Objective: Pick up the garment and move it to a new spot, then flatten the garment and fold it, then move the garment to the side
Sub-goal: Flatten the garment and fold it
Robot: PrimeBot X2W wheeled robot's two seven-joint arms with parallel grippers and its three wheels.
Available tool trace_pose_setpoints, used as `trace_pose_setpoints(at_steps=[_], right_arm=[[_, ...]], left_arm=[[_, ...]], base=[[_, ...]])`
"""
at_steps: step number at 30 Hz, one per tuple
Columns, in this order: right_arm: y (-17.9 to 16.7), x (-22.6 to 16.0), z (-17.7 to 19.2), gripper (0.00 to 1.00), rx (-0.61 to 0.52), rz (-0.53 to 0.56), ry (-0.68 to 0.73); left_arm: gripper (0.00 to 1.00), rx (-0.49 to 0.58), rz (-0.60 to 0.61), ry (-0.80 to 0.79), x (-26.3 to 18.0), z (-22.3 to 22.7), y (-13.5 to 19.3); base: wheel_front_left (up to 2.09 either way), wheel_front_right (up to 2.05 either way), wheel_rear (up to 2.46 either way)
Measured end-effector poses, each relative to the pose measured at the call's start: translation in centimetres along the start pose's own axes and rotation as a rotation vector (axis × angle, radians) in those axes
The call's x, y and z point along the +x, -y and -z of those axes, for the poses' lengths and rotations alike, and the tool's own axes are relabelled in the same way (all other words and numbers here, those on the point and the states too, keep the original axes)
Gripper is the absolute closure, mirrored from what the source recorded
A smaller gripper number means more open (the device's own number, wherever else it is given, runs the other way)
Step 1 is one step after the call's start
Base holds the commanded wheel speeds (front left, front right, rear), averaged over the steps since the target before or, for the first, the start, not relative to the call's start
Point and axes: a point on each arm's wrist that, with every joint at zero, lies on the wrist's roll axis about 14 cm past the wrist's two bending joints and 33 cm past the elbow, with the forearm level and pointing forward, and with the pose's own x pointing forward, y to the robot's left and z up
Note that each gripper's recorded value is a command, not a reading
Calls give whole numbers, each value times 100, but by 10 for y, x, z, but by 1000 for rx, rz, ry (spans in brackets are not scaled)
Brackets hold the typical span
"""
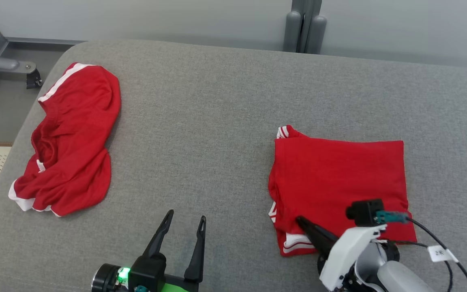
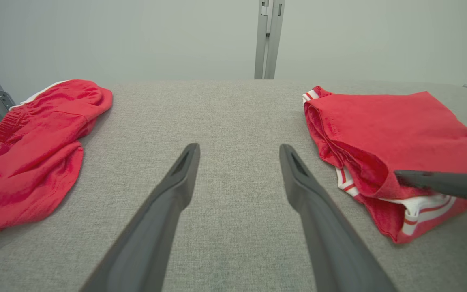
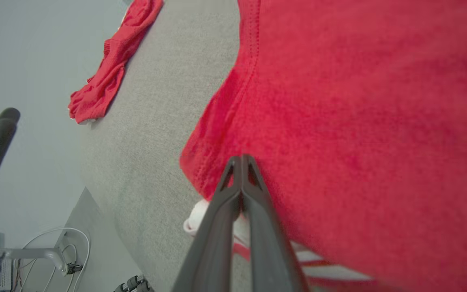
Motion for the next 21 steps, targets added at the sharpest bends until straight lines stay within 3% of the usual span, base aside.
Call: trace_pose_setpoints(at_steps=[1, 2, 7, 13, 16, 21], right_arm=[[1, -4, -4, 62, -4, 4, 30], [6, -10, -11, 0, -30, 16, 76], [39, -47, -56, 0, -206, 149, 352], [78, -95, -93, 0, -349, 360, 519], [84, -131, -129, 0, -429, 467, 650], [85, -169, -126, 0, -443, 562, 712]], left_arm=[[0, 0, -3, 4, 0, -1, -1], [0, 1, -7, 7, -1, -2, -2], [0, 6, -49, 37, 1, -11, -10], [0, 10, -103, 92, 3, -27, -20], [0, 9, -92, 123, 4, -37, -16], [0, 1, -56, 171, 6, -52, -8]], base=[[0, 0, 0], [0, 0, 0], [0, 0, 0], [0, 0, 0], [0, 0, 0], [0, 0, 0]])
